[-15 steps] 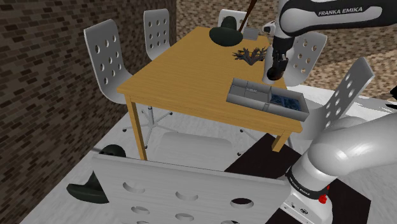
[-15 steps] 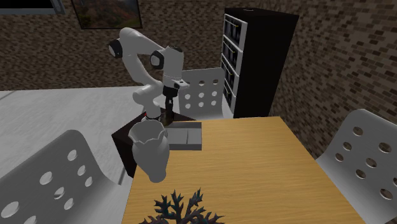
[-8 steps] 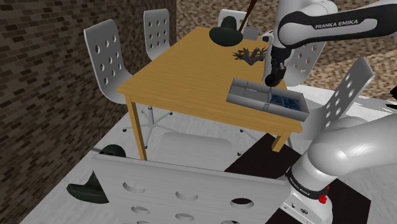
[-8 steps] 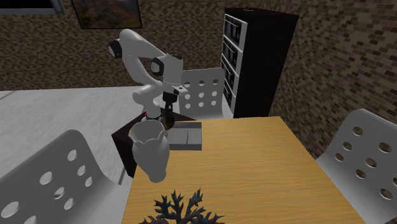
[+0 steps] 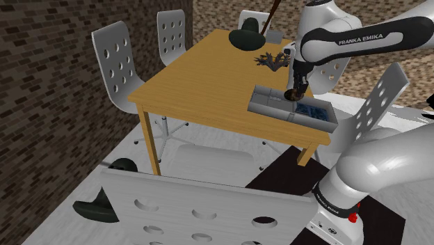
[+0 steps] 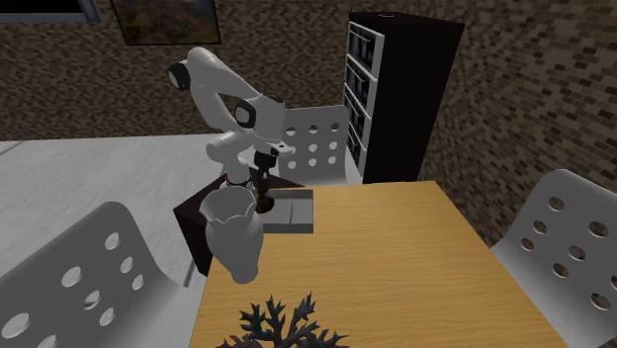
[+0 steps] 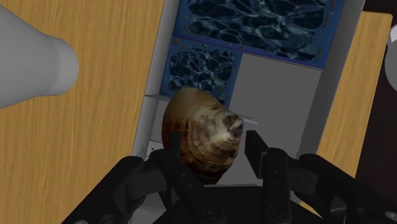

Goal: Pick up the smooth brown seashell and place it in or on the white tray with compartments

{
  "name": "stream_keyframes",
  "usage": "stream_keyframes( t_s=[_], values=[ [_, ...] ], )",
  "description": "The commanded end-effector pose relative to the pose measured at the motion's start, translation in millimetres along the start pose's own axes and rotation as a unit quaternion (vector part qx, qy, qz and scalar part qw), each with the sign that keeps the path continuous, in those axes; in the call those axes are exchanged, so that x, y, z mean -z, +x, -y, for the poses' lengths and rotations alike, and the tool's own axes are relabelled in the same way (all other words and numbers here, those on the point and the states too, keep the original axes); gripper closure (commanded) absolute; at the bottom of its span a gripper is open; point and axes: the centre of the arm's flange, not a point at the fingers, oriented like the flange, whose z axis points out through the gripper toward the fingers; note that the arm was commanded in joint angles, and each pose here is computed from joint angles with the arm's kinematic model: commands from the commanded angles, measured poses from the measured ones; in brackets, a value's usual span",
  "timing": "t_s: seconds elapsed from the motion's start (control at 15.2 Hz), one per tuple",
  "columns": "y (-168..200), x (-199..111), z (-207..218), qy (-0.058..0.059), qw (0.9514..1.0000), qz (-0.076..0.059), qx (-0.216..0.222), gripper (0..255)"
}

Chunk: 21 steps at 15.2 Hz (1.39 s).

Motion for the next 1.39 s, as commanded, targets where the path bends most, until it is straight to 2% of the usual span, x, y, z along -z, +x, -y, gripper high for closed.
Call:
stream_keyframes(
  t_s=[0.0,0.4,0.46,0.79,1.06,1.32],
  values=[
    [2,-9,4,0.011,0.9999,0.001,0.000,255],
    [2,-9,4,0.011,0.9999,0.001,0.000,255],
    [3,-6,6,0.011,0.9999,0.001,0.001,0],
    [2,-9,4,0.011,0.9999,0.001,0.000,0],
    [3,41,3,0.011,0.9999,0.001,0.000,0],
    [3,41,3,0.011,0.9999,0.001,0.000,0]
  ],
)
